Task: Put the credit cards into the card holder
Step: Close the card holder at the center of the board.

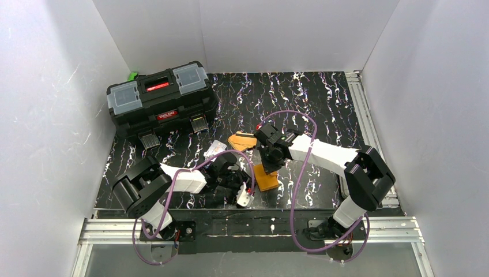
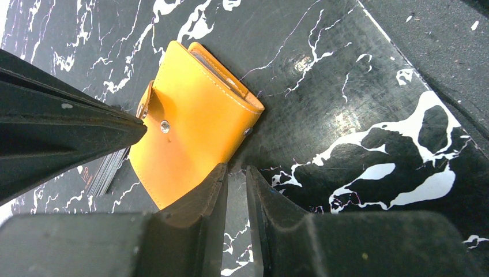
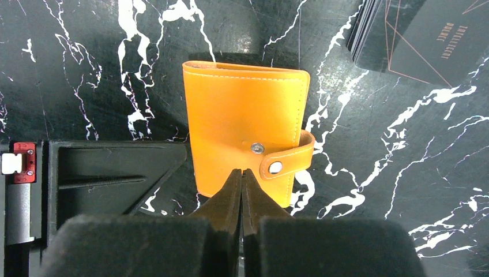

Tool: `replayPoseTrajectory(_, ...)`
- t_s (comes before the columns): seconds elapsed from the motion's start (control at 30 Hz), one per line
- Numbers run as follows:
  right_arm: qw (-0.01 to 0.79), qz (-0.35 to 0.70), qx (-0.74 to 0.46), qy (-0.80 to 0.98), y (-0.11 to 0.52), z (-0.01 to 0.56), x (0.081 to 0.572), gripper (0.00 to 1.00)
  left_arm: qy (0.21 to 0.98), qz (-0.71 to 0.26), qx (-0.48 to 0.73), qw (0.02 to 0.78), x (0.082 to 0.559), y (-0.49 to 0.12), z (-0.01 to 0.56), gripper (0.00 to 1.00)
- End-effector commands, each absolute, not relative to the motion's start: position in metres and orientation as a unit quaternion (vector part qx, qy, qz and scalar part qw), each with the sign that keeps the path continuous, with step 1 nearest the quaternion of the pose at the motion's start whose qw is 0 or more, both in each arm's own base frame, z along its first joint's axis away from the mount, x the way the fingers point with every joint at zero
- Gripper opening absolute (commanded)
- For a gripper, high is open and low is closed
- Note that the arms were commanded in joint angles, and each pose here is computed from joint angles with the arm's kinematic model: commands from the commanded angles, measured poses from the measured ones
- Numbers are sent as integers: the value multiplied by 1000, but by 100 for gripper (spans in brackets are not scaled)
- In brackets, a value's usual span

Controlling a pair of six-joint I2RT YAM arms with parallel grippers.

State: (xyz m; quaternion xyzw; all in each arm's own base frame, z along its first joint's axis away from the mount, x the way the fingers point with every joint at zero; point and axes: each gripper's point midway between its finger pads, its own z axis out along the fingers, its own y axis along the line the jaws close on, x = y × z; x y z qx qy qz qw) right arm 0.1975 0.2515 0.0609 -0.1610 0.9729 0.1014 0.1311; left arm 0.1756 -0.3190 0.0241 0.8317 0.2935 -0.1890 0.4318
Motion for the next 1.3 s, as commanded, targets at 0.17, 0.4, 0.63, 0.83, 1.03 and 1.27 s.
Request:
replayPoseTrajectory(0.17,170,69,-165,969,244,90,209,37,286,-204,832,430,164,-316,27,18)
replayPoseTrajectory(0.4,155,24,-184,970,244,76,207,43,284,-204,832,431,163,-317,28,18)
replayPoseTrajectory(0.63,147,12,-202,968,248,68,205,44,284,-203,831,433,163,-317,28,18)
replayPoseTrajectory(0.83,151,3,-203,967,247,65,207,40,283,-203,831,435,164,-318,29,18)
replayPoseTrajectory(1.03,153,-1,-205,967,246,63,208,33,285,-202,831,433,164,-317,29,18)
replayPoseTrajectory(1.27,146,2,-210,967,249,61,206,33,285,-202,831,434,164,-318,29,18)
